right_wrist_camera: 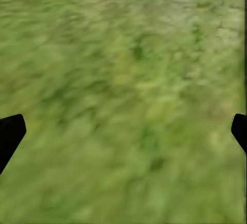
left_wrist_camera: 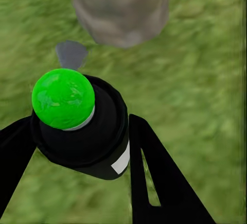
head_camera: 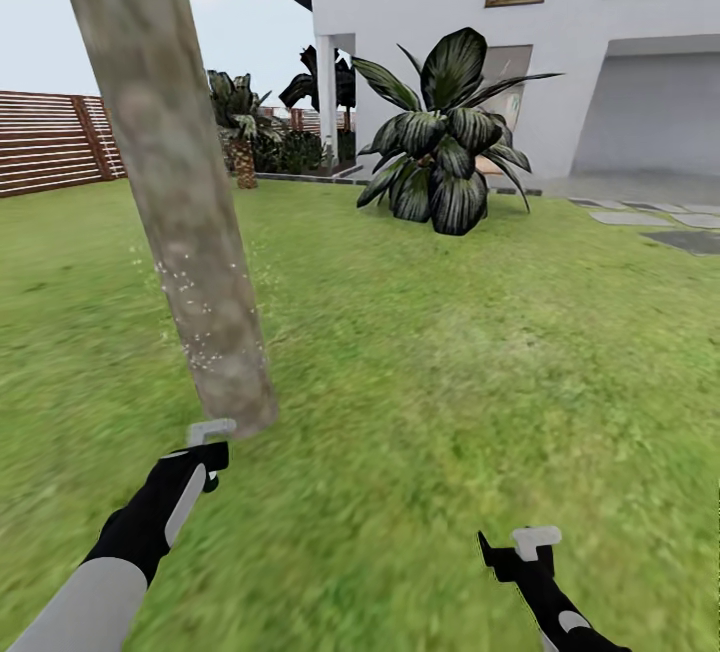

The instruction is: In the garden, pick up the pesticide atomizer on the floor and spray pesticide onto both trees until each tree trunk is fully covered.

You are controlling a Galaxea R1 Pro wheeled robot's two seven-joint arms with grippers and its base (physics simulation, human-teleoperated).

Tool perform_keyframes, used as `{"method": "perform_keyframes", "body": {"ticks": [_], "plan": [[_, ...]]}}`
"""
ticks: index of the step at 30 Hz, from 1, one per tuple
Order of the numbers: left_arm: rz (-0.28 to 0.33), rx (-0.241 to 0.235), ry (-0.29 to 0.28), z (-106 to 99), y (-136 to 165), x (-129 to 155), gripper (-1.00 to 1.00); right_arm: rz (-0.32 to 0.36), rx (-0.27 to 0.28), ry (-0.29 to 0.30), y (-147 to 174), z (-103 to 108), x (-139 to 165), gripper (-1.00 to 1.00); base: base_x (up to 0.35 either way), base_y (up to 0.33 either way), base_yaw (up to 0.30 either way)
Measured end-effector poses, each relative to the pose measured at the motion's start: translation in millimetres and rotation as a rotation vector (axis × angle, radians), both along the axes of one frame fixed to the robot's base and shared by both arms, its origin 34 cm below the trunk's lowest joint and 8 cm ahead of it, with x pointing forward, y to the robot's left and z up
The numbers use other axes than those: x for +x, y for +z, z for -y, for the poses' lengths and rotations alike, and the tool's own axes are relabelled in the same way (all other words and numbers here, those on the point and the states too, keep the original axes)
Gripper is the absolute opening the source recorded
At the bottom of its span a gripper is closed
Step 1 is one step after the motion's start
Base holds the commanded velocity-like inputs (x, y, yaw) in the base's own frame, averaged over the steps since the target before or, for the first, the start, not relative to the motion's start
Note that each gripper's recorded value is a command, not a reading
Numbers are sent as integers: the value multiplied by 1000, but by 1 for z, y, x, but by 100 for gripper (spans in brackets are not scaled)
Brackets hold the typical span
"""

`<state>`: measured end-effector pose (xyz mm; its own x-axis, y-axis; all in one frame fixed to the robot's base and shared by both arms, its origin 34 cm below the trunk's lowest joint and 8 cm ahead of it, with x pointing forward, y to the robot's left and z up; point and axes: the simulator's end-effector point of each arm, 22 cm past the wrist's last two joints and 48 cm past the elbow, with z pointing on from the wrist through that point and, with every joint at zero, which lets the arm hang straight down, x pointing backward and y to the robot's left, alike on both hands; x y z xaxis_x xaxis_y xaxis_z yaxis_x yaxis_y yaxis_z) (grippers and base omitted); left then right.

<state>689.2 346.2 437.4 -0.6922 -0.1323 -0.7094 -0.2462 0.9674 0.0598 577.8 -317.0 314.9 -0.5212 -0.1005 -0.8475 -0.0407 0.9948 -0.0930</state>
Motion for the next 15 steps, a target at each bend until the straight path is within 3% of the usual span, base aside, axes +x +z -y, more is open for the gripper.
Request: {"method": "perform_keyframes", "body": {"ticks": [8, 15], "plan": [[0, 0, 0, 0, 0, 0, -100, 0, 0, 0, 0, 0, 0, 100, 171, -251, 8], [0, 1, 0, 0, 0, 0, -100, 0, 0, 0, 0, 0, 0, 100, 171, -251, 201]]}}
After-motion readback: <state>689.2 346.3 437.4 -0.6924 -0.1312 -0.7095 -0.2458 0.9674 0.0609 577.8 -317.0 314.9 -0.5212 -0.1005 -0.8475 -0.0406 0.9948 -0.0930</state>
